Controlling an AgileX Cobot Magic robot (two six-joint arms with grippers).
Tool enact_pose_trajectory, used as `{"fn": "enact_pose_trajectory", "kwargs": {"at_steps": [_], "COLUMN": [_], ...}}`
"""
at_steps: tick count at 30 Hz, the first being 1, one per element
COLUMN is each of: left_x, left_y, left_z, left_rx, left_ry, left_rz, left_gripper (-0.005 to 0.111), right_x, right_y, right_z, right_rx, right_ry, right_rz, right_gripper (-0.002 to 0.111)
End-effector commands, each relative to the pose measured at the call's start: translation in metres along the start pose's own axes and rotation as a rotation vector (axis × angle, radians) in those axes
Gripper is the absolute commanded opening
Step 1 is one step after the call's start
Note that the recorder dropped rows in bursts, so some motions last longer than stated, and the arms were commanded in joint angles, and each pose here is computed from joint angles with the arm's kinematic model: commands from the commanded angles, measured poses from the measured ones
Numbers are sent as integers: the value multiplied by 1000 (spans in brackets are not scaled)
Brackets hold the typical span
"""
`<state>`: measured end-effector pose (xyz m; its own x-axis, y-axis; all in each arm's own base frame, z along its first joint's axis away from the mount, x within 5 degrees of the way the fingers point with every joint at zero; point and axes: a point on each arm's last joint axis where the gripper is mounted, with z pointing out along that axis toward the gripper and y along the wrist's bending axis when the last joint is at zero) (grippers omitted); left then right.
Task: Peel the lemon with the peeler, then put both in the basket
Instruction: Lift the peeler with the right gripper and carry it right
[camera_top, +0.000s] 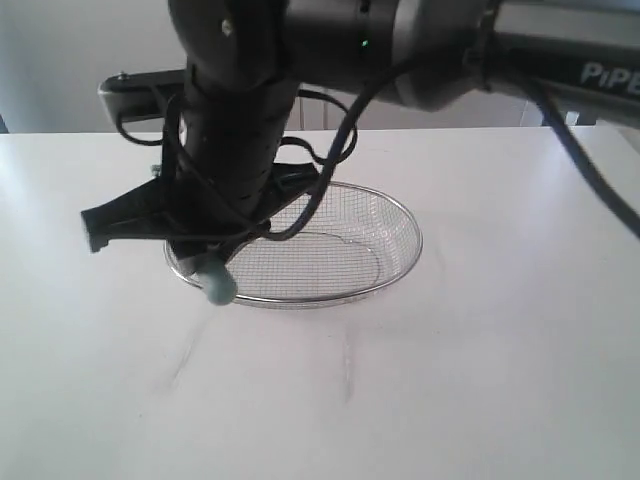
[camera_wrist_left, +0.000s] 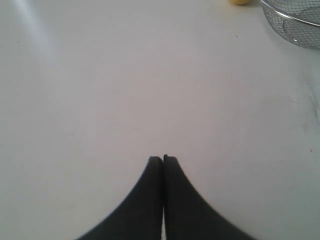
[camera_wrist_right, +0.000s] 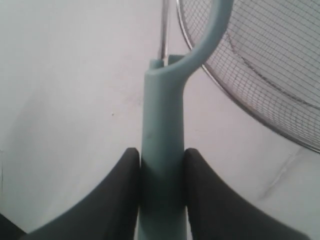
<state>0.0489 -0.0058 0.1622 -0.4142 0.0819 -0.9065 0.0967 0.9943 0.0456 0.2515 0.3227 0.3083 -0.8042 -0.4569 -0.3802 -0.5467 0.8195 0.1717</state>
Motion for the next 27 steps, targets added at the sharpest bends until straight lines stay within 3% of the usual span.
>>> {"fn": "enact_pose_trajectory", "kwargs": {"at_steps": [1,20,27], "left_x": [2,2,2], "left_y": [0,0,0], "left_z": [1,1,1], "left_rx": [2,2,2], "left_ry": [-1,-1,-1], "left_rz": [-5,-5,-5], "left_gripper": [0,0,0], "right_x": [-6,-15,0], "right_y": [-24,-99,-137], "right_z": [-16,-30,-29], "right_rx": [-23,-53,-11], "right_ry": [-11,43,69], "right_rz": [51,187,262], "right_gripper": [0,0,0]}}
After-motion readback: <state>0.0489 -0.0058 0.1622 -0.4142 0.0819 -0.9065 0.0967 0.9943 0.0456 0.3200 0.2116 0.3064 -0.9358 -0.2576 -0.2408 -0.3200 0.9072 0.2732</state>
